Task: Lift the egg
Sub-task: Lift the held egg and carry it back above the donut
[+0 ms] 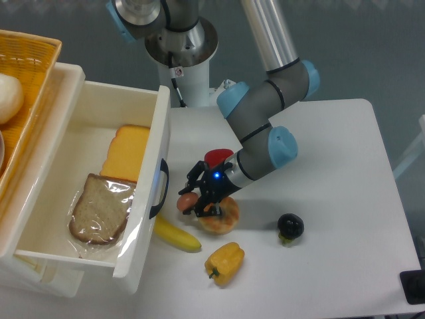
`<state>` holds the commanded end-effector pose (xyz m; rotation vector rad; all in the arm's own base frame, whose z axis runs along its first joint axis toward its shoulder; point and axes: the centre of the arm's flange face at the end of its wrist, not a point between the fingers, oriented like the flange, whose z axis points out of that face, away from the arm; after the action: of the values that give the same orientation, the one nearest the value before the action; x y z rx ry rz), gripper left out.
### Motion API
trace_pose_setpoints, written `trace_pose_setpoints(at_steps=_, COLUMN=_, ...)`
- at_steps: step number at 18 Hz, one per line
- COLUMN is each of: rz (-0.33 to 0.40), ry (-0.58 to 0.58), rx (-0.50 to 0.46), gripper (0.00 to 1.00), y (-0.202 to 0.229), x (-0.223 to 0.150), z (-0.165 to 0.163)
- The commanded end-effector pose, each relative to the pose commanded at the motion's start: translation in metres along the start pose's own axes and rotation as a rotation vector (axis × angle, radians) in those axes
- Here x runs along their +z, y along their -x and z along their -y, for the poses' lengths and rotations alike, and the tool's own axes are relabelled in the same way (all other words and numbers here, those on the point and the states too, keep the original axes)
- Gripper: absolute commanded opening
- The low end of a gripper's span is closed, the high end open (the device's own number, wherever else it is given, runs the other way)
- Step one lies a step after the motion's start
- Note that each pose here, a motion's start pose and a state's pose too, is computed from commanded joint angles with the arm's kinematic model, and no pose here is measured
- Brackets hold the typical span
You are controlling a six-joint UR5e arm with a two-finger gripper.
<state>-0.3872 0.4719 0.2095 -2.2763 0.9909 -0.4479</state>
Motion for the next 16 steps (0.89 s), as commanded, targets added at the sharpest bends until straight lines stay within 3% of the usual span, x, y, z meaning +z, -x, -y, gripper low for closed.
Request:
trace_pose_setpoints(at_steps=6, rz=0.045, ry=0.184, rx=0.085, gripper=0.07, y=0.017, x=-0.05, z=0.029)
trace_pose_setpoints(at_steps=10, rz=0.087, ry=0.239, rx=0.112, gripper=0.07, y=0.021, x=-0.078, z=0.045)
trace_pose_setpoints(at_steps=16, rz=0.146, ry=0.445, rx=0.069, gripper=0.07, y=0.026, x=-0.131, z=0.066)
